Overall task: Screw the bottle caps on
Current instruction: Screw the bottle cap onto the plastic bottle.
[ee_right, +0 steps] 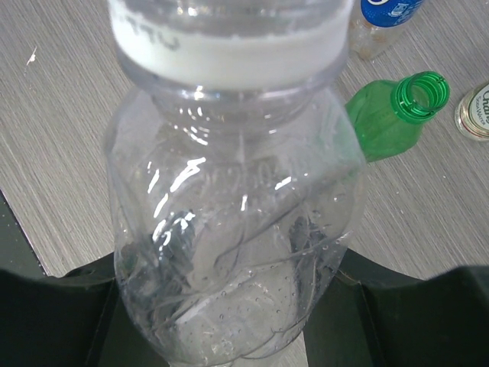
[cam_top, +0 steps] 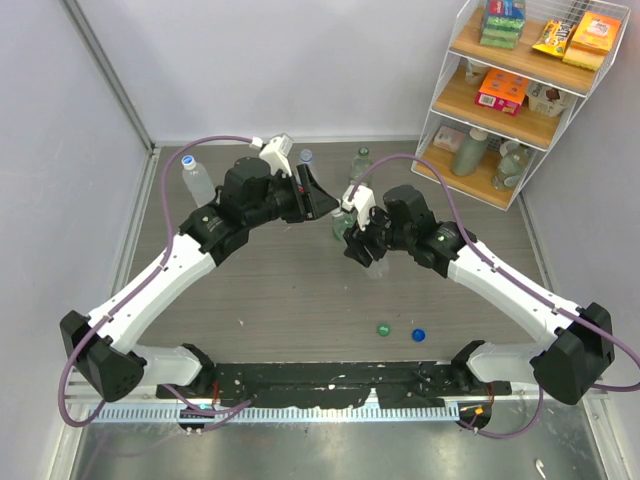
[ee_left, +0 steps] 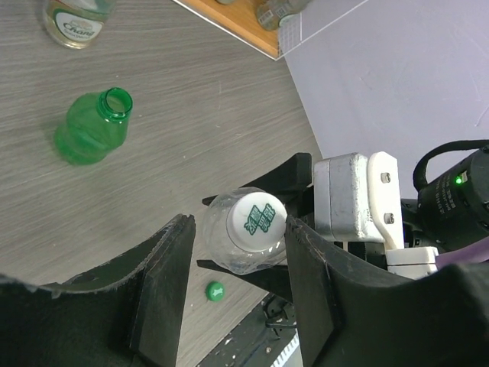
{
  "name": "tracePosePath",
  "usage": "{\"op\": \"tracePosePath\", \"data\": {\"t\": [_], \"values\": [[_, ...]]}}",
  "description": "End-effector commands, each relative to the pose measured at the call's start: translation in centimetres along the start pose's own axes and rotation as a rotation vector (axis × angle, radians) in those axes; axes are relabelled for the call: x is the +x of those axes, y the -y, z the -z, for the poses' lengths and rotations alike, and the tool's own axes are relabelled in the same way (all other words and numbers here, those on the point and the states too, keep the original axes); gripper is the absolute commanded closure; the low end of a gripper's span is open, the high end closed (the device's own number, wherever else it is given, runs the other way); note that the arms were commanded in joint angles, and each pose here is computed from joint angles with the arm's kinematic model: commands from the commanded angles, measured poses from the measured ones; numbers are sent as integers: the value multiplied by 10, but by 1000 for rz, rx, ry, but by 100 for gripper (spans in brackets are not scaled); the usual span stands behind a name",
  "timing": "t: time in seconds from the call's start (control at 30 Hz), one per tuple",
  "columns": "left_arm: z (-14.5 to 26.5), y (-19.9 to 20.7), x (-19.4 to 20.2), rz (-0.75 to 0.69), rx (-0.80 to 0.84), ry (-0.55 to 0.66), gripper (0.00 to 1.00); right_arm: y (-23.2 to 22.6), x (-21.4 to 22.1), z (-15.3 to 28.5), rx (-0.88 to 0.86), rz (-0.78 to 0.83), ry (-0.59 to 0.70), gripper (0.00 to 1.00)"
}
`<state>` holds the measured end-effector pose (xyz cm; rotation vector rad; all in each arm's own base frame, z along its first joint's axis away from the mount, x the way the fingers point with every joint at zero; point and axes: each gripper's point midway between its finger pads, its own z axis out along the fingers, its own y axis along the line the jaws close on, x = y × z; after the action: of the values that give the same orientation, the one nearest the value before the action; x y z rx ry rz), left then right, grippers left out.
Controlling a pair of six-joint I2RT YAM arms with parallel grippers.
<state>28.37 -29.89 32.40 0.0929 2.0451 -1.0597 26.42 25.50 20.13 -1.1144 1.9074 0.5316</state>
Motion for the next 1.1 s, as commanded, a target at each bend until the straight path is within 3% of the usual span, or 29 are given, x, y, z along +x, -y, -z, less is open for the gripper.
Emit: {"op": "tracePosePath", "data": {"t": [0.0,0.63,1.07], "values": [[1,18,-7,-20,69,3,46,-2,-19,3,-7,12,58,99],[-7,26,1,-20,130,-43,54,0,-22,4,1,18,65,99],[-4,21,-2,-54,98,-25,68,-1,-18,2,-5,16,46,99]]}}
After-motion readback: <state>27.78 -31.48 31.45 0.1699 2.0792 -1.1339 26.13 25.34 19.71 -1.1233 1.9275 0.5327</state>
